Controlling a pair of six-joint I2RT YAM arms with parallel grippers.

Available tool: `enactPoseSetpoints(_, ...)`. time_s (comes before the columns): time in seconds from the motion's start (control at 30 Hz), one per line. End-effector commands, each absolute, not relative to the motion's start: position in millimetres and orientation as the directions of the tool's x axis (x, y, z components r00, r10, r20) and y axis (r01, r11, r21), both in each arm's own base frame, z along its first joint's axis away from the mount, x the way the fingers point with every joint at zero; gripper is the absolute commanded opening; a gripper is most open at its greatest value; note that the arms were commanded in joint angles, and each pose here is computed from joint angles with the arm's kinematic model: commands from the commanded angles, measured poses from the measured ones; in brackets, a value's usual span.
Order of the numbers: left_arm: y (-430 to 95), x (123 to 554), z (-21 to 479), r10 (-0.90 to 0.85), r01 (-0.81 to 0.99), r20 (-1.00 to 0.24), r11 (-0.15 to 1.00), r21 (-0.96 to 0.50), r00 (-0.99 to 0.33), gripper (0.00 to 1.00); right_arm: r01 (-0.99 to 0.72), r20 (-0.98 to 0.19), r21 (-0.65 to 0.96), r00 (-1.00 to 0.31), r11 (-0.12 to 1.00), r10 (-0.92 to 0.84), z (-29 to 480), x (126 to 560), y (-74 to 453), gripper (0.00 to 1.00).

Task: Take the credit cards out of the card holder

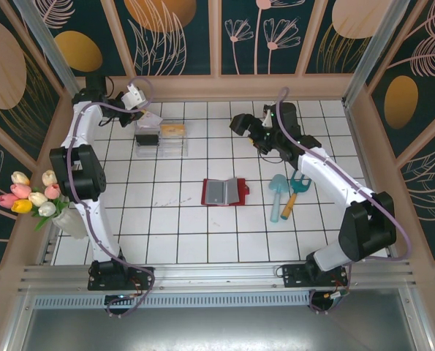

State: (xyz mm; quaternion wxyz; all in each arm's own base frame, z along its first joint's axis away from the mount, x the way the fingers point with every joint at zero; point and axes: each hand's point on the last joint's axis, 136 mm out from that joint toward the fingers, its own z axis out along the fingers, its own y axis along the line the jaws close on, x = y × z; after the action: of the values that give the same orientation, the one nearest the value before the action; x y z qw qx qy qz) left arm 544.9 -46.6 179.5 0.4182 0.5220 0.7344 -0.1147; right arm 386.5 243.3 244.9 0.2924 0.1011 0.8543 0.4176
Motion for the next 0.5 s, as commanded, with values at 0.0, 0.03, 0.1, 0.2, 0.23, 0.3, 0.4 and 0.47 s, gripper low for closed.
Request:
enactPoseSetpoints(0.0,-52,544,175,0.663,0.886,-0.745,0.387,0.256,-0.074,0.02,-0.087,-0.421,0.782,-0.804,0.617,0.420,260,388,249,0.99)
enactPoseSetpoints(0.03,-53,544,176,0.657,0.888,-0.751,0.384,0.255,-0.069,0.01,-0.082,-0.417,0.783,-0.804,0.616,0.423,259,388,248,0.99)
enactPoseSetpoints(0.1,-55,543,175,0.648,0.893,-0.759,0.374,0.249,-0.060,0.00,-0.078,-0.414,0.786,-0.802,0.613,0.430,260,388,248,0.99)
enactPoseSetpoints(0.2,-56,543,171,0.646,0.897,-0.761,0.371,0.242,-0.061,0.00,-0.075,-0.410,0.789,-0.803,0.610,0.432,259,388,249,0.99)
enactPoseSetpoints(0.23,-55,543,170,0.646,0.897,-0.761,0.370,0.241,-0.062,0.00,-0.073,-0.408,0.790,-0.804,0.609,0.432,259,388,249,0.99)
enactPoseSetpoints(0.3,-55,544,168,0.646,0.897,-0.761,0.372,0.240,-0.064,0.01,-0.069,-0.404,0.790,-0.806,0.610,0.432,257,387,249,0.99)
enactPoseSetpoints(0.4,-53,550,164,0.646,0.883,-0.760,0.396,0.253,-0.072,0.08,-0.061,-0.396,0.790,-0.811,0.610,0.431,253,388,250,0.99)
enactPoseSetpoints(0.47,-49,554,160,0.654,0.868,-0.753,0.415,0.273,-0.075,0.10,-0.061,-0.391,0.793,-0.815,0.607,0.429,251,388,252,0.99)
